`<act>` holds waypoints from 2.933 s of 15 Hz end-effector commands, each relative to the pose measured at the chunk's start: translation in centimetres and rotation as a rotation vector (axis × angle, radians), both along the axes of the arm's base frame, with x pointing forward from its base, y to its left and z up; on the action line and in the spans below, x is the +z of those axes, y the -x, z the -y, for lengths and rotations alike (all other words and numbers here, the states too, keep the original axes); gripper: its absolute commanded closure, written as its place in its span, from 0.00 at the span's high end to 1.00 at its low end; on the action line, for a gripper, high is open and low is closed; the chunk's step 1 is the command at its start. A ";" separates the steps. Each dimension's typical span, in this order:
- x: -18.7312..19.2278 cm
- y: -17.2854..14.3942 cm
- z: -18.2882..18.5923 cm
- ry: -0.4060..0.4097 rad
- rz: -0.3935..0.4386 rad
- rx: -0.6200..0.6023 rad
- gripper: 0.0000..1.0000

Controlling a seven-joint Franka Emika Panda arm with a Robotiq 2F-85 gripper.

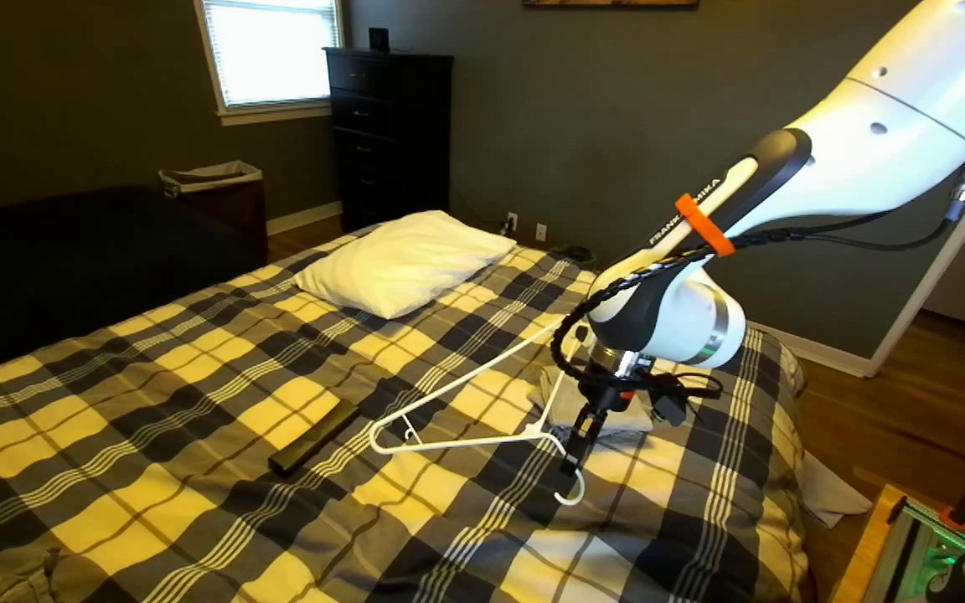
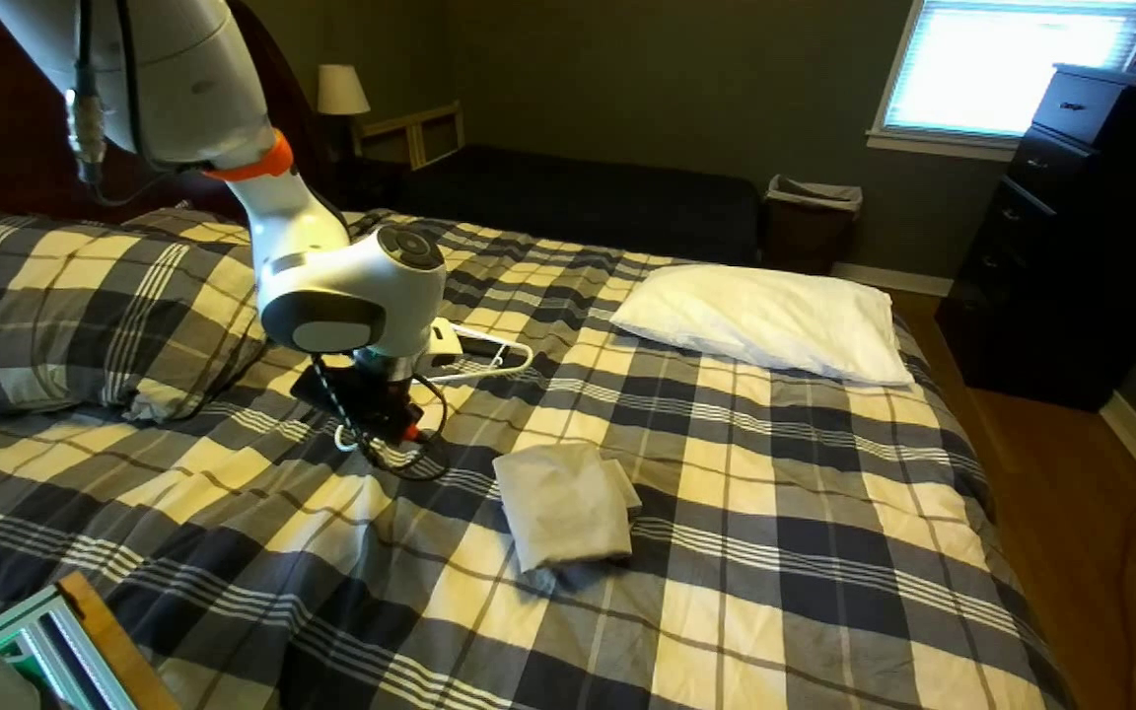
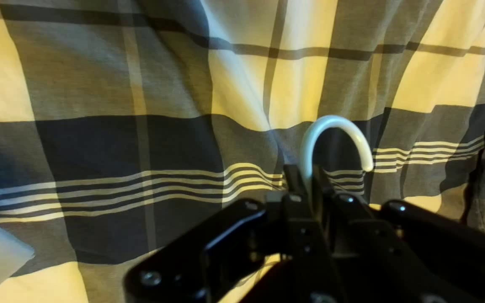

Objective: Put the hanger on the grey thing

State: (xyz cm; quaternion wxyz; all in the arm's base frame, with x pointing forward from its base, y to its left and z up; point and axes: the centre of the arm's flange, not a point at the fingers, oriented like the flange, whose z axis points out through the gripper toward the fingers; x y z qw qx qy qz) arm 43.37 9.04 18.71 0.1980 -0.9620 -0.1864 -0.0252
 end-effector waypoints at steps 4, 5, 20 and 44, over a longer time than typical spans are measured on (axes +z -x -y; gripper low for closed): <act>-0.3 -1.3 7.1 -0.202 -0.077 -0.210 0.02; -0.4 -1.4 8.6 -0.241 -0.097 -0.248 0.02; -4.8 -0.3 20.5 -0.352 -0.401 -0.596 0.02; -9.3 -7.4 16.5 -0.475 -0.615 -0.703 0.77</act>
